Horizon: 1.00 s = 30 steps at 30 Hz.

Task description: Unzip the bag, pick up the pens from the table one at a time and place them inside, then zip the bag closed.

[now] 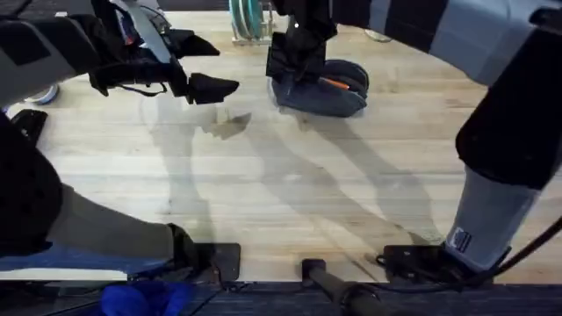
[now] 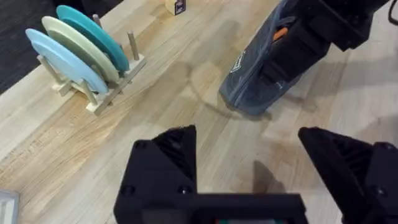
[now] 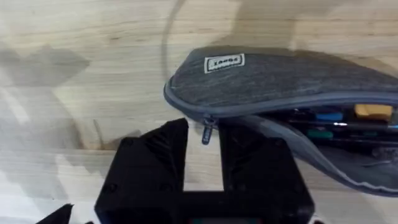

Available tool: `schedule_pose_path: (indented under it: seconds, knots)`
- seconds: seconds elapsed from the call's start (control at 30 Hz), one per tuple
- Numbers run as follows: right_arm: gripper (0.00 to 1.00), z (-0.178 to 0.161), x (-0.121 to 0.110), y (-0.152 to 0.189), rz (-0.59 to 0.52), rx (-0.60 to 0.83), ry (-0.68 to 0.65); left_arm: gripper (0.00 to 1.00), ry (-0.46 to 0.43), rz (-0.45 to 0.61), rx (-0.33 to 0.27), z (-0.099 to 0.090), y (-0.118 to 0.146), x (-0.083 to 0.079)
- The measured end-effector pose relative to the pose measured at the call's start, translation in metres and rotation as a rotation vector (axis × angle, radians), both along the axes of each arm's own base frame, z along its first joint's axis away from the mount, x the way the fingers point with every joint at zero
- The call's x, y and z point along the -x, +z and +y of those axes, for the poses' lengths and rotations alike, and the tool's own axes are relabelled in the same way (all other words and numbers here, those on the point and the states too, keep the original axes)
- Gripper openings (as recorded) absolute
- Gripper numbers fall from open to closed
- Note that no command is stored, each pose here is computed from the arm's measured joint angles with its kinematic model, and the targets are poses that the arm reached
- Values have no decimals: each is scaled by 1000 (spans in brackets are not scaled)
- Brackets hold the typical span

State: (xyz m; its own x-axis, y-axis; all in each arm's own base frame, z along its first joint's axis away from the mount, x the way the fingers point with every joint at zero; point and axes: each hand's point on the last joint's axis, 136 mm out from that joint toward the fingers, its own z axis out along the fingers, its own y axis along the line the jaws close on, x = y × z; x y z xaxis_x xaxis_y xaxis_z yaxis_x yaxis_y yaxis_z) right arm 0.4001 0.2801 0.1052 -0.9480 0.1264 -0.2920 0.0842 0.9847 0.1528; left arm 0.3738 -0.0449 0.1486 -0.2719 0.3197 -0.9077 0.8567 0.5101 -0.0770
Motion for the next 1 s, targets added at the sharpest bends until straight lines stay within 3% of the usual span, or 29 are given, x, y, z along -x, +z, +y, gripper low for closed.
schedule_pose_path:
  seconds: [0.17, 0.47, 0.77, 1.0]
  knots:
    - [237, -4, -3, -10, 1, 32, -5, 993, 0, 0, 0, 0, 0, 0]
    - [185, -7, -5, -15, -5, 58, -12, 994, 0, 0, 0, 0, 0, 0]
    - [42, -9, -6, -15, -8, 67, -15, 993, 0, 0, 0, 0, 0, 0]
    - [32, -9, -6, -15, -8, 67, -15, 993, 0, 0, 0, 0, 0, 0]
